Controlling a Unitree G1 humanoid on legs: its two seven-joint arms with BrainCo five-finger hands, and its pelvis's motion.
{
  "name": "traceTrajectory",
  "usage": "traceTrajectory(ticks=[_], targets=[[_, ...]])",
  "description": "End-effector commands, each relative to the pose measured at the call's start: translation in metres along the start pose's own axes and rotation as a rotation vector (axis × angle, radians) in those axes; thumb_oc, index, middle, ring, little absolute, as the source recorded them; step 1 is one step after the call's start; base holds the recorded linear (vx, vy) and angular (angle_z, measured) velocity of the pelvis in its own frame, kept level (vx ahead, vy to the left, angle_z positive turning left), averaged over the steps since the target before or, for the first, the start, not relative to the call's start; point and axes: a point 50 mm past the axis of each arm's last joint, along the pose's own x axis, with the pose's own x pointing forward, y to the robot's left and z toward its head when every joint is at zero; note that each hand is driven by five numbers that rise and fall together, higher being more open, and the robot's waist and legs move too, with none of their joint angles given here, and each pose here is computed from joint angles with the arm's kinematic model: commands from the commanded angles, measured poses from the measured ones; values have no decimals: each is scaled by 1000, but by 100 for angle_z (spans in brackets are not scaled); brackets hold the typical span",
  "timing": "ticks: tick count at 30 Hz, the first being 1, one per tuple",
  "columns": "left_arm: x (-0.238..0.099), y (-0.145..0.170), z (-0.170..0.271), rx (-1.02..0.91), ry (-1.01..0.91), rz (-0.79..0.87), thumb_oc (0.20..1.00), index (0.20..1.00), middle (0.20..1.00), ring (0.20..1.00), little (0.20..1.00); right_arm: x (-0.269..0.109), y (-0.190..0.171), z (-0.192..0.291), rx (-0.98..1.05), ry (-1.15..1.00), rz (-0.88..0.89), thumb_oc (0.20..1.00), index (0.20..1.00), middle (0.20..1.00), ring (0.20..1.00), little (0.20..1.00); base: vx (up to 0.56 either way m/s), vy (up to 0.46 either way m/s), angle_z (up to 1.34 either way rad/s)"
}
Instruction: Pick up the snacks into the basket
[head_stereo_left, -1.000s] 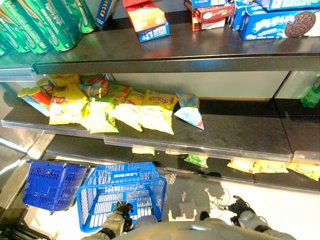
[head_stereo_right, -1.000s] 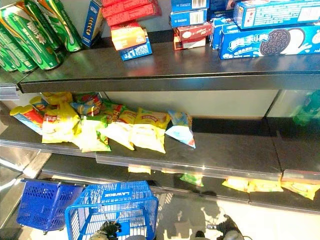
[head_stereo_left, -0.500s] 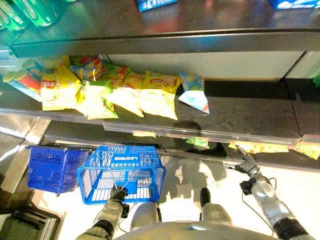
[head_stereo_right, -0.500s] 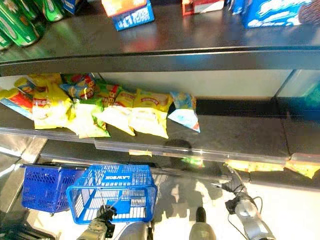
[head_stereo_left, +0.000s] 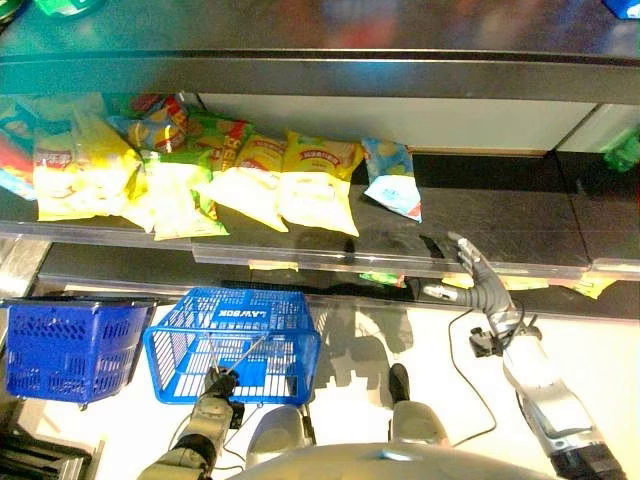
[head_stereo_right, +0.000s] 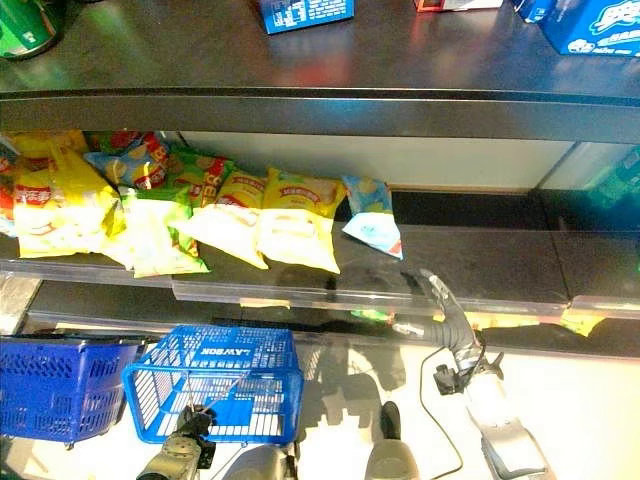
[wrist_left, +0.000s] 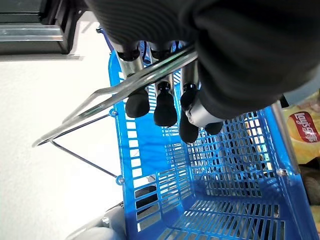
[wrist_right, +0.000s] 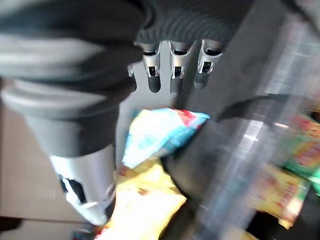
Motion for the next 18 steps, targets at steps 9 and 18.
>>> traceTrajectory(ticks=[9, 18], targets=[[5, 32, -18, 100, 78, 100, 200, 200, 200, 200, 200, 34, -31, 72, -71, -333, -201, 1000, 1000, 1000, 1000, 1000, -5, 33, -41], [9, 27, 20, 267, -86, 64, 200, 200, 200, 200, 200, 106, -46, 88, -258, -260, -179, 1000, 1000, 1000, 1000, 1000, -2, -73, 9]])
